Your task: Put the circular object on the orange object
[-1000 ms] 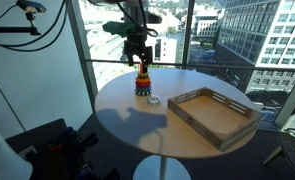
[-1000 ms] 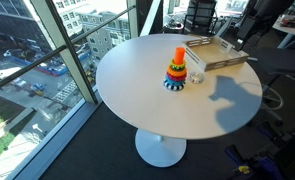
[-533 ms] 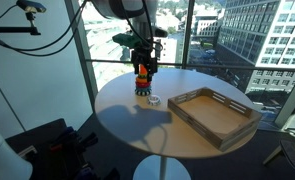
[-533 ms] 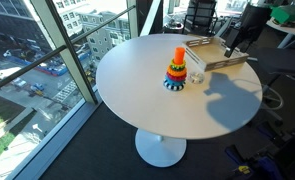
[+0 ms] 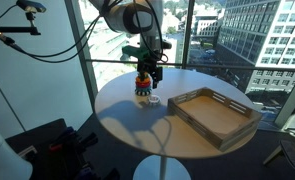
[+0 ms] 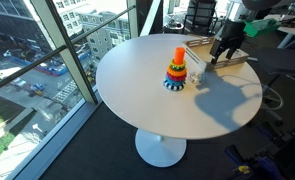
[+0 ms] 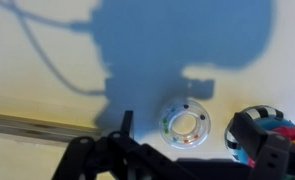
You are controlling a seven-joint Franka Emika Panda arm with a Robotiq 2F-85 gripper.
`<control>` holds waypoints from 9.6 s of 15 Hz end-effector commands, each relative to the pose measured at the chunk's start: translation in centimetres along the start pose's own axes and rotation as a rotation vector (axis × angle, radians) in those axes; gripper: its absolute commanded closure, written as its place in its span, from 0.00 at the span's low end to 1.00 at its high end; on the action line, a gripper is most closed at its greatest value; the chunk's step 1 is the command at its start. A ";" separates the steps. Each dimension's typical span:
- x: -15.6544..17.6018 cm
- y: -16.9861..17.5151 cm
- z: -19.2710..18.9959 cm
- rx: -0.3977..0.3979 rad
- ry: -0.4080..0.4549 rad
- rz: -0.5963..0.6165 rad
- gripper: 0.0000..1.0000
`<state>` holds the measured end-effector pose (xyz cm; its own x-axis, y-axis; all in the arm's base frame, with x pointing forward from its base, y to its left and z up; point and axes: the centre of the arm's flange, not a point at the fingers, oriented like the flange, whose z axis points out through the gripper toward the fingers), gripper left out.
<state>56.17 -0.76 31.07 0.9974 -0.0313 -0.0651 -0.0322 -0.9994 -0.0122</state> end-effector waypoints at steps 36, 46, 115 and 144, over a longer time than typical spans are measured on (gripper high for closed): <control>8.4 -4.0 10.7 -0.084 0.003 0.056 0.00; 8.9 -3.8 11.3 -0.076 -0.006 0.063 0.00; 6.9 -11.3 -7.9 0.093 0.035 0.005 0.30; 9.2 -14.8 -6.2 0.047 0.010 -0.041 0.30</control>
<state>64.93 12.90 36.29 0.9996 0.0171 -0.0227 0.0150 -0.9958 -0.0898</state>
